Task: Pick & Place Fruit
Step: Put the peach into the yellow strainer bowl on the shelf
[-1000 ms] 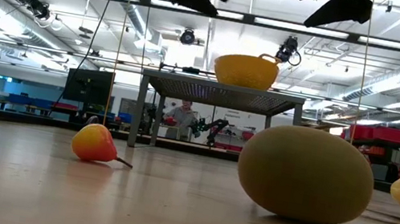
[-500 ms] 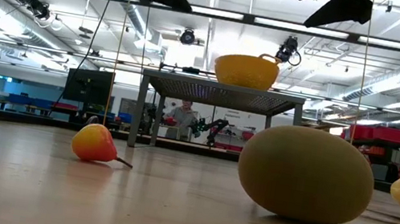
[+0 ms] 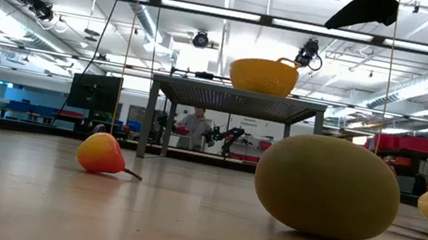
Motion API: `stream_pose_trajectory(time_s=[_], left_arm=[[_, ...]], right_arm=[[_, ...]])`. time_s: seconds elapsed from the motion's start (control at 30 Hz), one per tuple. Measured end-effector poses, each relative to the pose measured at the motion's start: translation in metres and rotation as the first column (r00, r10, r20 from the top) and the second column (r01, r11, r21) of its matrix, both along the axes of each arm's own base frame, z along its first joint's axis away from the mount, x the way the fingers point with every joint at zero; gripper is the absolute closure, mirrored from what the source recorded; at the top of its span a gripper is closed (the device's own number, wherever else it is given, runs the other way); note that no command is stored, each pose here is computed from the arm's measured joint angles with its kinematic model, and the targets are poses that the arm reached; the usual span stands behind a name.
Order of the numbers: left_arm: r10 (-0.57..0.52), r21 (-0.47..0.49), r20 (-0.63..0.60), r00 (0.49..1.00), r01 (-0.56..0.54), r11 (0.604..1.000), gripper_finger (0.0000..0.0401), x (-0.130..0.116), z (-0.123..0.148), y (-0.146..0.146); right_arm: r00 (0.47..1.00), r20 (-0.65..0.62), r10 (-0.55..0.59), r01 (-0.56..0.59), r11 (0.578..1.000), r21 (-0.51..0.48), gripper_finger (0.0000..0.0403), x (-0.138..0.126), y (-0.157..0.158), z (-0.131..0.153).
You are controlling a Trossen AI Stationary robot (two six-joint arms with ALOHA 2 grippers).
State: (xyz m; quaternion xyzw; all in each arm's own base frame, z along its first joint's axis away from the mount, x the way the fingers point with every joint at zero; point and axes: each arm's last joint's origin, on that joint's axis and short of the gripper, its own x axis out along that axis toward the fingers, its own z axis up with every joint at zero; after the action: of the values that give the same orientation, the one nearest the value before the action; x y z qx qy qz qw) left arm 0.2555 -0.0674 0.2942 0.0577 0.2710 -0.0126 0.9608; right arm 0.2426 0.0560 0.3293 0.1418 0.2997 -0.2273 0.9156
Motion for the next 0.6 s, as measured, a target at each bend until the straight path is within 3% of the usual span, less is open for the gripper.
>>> stream_pose_trajectory(time_s=[0.23, 0.4, 0.6], left_arm=[[-0.047, -0.018, -0.029, 0.998, 0.046, 0.999, 0.0054, -0.007, -0.003, -0.018], [-0.023, 0.003, -0.081, 0.996, 0.023, 1.000, 0.0054, -0.015, -0.007, -0.027], [-0.018, -0.048, -0.079, 0.997, 0.014, 0.999, 0.0054, -0.020, -0.008, -0.038]], right_arm=[[1.000, 0.000, 0.000, 0.000, 1.000, 0.000, 0.0071, 0.000, 0.000, 0.000], [1.000, -0.001, -0.001, 0.001, 1.000, -0.001, 0.0071, 0.000, 0.000, 0.000], [1.000, 0.007, -0.013, 0.013, 1.000, 0.015, 0.0071, 0.000, 0.000, 0.000]])
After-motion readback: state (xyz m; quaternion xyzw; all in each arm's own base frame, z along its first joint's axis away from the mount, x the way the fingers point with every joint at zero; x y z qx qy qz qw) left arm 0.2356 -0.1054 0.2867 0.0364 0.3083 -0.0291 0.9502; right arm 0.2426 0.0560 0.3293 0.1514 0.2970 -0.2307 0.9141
